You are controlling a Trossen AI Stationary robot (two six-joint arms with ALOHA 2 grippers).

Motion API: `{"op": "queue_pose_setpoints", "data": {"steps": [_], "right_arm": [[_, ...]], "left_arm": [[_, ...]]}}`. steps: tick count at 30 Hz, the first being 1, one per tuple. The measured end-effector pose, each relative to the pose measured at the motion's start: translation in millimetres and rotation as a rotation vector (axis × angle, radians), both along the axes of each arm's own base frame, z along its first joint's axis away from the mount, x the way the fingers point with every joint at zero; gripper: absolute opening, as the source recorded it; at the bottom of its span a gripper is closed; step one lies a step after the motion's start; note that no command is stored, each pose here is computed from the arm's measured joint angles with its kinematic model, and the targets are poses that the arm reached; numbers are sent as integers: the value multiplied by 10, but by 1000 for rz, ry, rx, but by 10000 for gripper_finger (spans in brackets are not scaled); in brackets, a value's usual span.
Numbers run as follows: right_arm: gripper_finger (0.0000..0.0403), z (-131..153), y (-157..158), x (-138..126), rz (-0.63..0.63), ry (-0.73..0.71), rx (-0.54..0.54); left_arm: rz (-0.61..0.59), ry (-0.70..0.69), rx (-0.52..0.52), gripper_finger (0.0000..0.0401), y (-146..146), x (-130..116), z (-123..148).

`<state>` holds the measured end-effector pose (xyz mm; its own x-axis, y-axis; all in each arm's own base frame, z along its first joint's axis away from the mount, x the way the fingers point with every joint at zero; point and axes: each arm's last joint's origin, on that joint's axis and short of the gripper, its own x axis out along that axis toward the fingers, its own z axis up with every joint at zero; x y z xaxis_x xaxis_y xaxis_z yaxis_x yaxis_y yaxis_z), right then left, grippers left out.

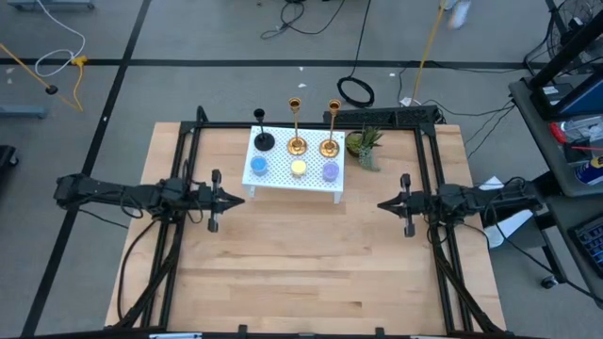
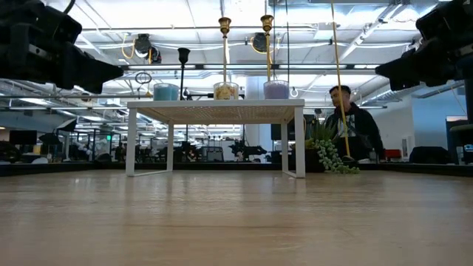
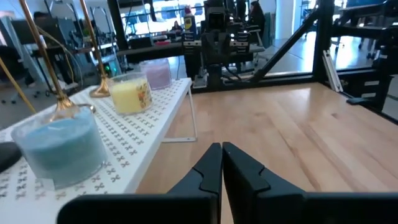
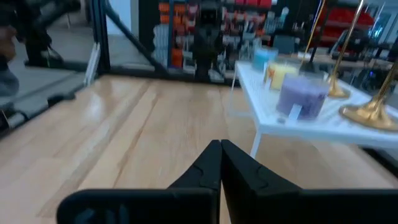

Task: Pick & Place candle stick holders
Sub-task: Return to Home Position

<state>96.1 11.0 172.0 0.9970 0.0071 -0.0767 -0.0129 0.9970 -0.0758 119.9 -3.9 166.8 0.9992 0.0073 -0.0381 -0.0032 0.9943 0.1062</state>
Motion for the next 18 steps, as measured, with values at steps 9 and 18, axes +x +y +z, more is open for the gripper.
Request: {"op": "queue_pose_setpoints", "data": {"steps": [9, 18], "right_arm": [[1, -38, 15, -19, 64, -24, 5], [1, -62, 20, -19, 78, -4, 13]], "left_arm": [[-1, -10, 55, 6, 1, -18, 10], [-1, -45, 70, 22, 6, -119, 41]]}}
